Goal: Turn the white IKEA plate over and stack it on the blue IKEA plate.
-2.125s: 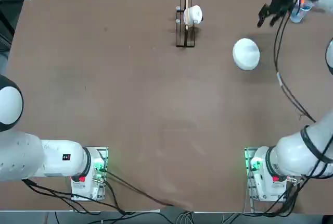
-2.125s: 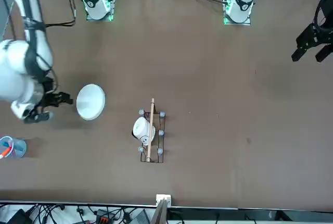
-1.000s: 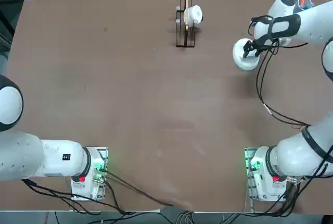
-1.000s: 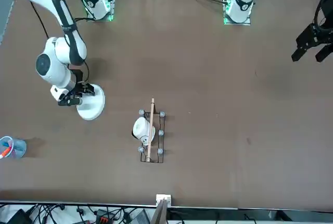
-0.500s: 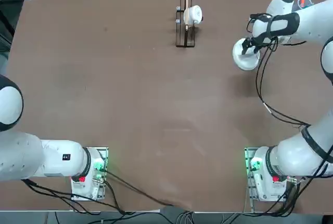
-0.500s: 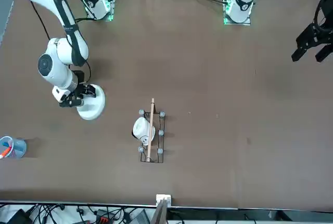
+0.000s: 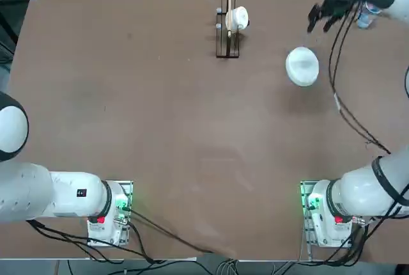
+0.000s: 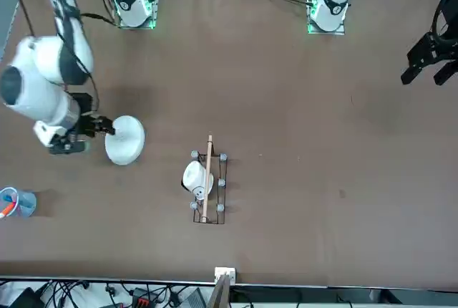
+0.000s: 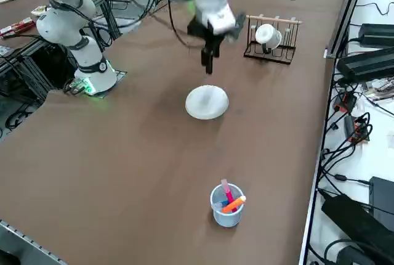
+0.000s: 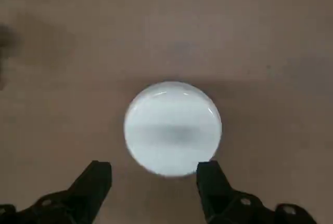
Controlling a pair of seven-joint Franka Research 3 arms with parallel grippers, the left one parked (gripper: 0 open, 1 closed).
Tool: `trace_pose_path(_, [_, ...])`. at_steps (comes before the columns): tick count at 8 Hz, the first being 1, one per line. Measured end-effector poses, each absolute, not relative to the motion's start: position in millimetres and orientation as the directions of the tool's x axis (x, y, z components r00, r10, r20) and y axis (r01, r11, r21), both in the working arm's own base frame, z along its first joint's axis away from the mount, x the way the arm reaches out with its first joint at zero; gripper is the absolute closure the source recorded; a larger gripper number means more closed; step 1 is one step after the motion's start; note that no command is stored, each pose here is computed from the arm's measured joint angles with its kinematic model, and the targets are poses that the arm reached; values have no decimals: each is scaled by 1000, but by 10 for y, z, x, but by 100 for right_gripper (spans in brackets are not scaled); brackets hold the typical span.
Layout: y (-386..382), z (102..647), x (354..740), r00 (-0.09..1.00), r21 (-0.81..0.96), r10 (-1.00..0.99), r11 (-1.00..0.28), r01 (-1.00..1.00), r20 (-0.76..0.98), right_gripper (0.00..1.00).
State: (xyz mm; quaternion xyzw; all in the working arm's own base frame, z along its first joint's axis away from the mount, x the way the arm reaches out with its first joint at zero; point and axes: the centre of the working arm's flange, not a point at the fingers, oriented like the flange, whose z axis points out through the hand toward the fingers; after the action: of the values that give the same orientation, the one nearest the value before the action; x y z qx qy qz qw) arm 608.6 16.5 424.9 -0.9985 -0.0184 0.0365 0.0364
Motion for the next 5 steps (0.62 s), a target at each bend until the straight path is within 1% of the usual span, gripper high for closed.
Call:
trace_pose_path(2, [179,5161,6157,997,-77,33,-997,28,-71,0])
trace_pose_path(3, [171,5480,6155,998,-77,33,-997,28,-61,0])
trace_pose_path(5, [131,5870,6126,998,-75,30,-997,26,-49,0])
